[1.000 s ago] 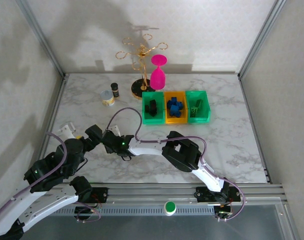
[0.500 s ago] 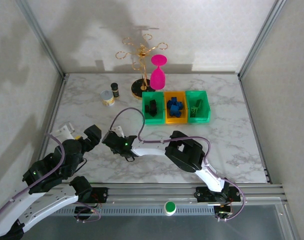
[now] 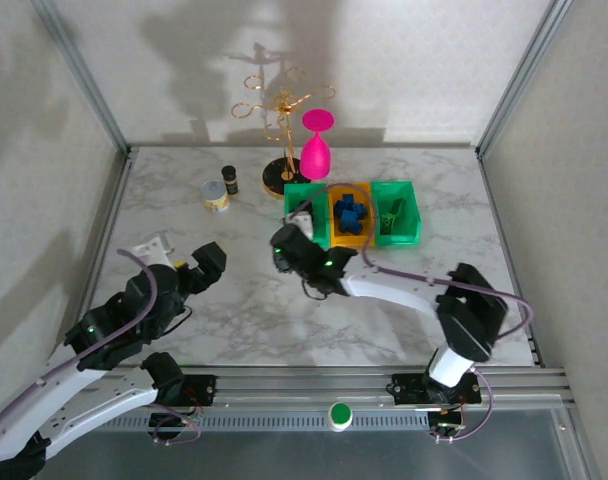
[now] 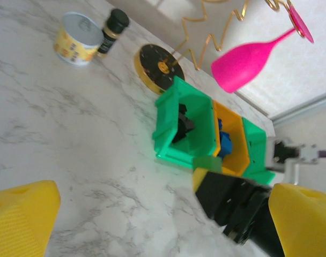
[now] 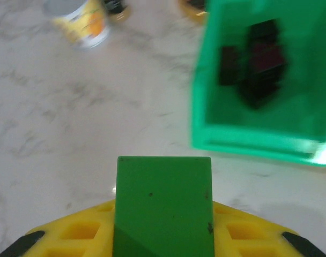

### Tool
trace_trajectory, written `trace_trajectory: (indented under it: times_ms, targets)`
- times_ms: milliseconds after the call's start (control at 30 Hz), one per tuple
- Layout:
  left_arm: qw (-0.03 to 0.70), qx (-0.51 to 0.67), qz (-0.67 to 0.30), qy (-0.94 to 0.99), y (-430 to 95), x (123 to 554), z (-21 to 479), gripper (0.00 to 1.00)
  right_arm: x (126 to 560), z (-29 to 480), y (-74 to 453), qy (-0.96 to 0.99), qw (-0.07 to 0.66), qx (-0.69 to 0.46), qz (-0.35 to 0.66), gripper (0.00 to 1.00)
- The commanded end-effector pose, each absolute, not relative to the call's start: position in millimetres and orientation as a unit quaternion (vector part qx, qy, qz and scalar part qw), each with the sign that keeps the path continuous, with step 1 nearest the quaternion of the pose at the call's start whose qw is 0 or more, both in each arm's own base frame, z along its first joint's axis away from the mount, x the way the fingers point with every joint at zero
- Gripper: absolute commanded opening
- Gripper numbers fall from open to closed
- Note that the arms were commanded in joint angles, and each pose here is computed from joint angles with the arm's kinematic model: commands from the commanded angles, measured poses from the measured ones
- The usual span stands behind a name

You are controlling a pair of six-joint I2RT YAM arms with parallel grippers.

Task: Sort the legos into containers by color
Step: Pick up the lego from the middle-left of the table, then place the lego in the container.

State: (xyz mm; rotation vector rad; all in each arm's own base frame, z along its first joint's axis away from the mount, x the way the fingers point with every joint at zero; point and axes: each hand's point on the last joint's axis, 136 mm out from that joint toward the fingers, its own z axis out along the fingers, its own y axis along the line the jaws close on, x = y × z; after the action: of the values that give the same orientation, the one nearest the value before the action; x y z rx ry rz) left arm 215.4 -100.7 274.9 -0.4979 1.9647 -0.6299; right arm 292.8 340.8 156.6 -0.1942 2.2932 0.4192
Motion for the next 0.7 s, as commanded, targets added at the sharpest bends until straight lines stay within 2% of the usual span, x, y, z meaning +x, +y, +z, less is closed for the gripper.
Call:
trace_trajectory:
  times_ms: [0, 200, 333, 467, 667]
  targets:
    - [0.481, -0.155, -0.294, 0.811, -132.9, 226.0, 278.8, 1.0, 307.9, 157.3, 283.2, 0.909, 0.394, -0.026, 0.135, 0.36]
    - [0.463, -0.109, -0.313, 0.822, -172.9, 244.0, 268.8, 1.0, 354.9, 168.9, 176.5, 0.903, 0.419, 0.056, 0.084, 0.36]
    - [0.454, -0.09, -0.323, 0.826, -194.6, 255.4, 261.2, 1.0, 388.1, 166.2, 126.6, 0.9, 0.422, 0.089, 0.062, 0.36]
    - [0.448, -0.079, -0.323, 0.83, -207.8, 264.1, 254.8, 1.0, 417.7, 158.4, 101.0, 0.901, 0.42, 0.102, 0.04, 0.36]
    - [0.444, -0.074, -0.31, 0.837, -212.9, 270.5, 243.6, 1.0, 456.4, 139.1, 89.2, 0.907, 0.406, 0.106, 0.026, 0.36]
